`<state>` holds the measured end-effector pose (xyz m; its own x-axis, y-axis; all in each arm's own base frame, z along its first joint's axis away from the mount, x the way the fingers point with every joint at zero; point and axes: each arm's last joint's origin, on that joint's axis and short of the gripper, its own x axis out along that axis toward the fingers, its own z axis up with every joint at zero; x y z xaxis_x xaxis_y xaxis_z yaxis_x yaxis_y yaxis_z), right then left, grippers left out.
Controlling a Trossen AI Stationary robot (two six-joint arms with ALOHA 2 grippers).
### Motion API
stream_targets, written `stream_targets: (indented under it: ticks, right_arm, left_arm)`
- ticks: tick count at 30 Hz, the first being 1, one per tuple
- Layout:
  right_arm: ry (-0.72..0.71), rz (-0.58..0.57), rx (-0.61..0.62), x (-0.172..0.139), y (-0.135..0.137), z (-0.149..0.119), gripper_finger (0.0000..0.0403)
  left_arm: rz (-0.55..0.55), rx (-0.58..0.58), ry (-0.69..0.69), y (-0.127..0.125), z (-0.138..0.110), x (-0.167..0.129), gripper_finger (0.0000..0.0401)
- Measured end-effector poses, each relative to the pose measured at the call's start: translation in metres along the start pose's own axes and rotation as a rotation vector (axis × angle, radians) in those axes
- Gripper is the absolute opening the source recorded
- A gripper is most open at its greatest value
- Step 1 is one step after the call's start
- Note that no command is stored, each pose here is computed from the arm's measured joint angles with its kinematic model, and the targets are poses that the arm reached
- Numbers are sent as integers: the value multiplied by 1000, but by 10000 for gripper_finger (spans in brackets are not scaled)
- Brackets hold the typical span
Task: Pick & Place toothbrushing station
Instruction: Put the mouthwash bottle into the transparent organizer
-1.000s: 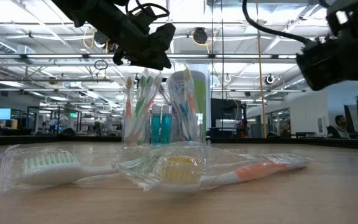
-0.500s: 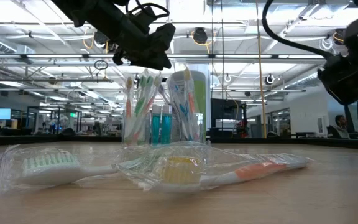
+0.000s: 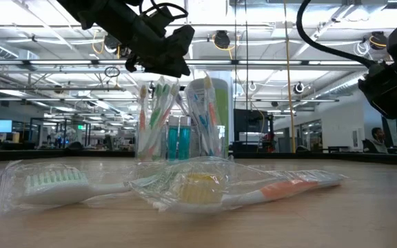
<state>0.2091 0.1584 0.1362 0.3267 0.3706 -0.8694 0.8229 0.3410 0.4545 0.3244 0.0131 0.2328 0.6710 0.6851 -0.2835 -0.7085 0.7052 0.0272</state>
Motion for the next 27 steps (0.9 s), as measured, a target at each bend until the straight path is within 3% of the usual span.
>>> stream_targets:
  ticks: [8,12,22,27]
  right_arm:
    - [8,54,51,2,3,-7,135]
    - [-63,67,59,2,2,-9,121]
    - [-107,56,-16,2,0,-3,77]
    - [-111,107,-56,-12,6,2,81]
  left_arm:
    - [0,1,1,0,0,0,134]
    - [-16,2,6,0,0,0,134]
    - [-18,1,6,0,0,0,134]
    - [-18,-2,6,-1,0,0,134]
